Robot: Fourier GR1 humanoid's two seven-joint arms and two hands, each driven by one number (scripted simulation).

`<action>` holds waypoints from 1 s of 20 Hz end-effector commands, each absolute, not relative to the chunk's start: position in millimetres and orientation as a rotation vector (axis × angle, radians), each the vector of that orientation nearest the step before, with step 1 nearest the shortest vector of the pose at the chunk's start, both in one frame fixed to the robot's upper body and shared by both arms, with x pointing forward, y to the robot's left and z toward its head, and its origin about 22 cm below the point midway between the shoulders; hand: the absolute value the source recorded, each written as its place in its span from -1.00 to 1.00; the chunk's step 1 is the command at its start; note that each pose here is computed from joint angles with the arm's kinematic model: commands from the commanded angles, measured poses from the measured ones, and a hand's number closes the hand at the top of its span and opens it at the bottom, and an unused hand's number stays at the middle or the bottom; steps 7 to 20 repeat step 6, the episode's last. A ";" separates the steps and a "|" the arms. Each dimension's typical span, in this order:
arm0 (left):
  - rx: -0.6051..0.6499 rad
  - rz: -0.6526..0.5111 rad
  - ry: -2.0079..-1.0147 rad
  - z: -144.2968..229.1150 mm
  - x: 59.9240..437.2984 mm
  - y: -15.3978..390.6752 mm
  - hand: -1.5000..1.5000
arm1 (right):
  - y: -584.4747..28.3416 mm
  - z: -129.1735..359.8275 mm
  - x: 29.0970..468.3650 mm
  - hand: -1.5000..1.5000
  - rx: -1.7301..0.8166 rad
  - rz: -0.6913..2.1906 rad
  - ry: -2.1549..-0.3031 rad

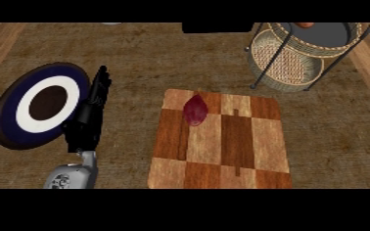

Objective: Pick the sweet potato from the cutting board and place it in the tiered basket

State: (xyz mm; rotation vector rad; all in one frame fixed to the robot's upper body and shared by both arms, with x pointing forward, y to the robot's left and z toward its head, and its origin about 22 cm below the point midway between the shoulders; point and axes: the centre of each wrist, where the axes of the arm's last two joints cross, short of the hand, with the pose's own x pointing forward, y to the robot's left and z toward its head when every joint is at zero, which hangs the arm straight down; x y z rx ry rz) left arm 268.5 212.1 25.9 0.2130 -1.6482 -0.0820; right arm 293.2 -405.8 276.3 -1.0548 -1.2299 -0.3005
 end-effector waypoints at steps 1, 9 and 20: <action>0.216 -0.077 -1.648 39.1 268.2 217.2 0.00 | -440.9 261.2 226.9 -1.00 -1.050 -0.373 -1.256; 0.230 -0.085 -1.650 28.3 268.4 218.6 0.00 | -487.0 235.1 147.7 -1.00 -1.015 -0.344 -1.308; 0.230 -0.085 -1.650 28.3 268.4 218.6 0.00 | -487.0 235.1 147.7 -1.00 -1.015 -0.344 -1.308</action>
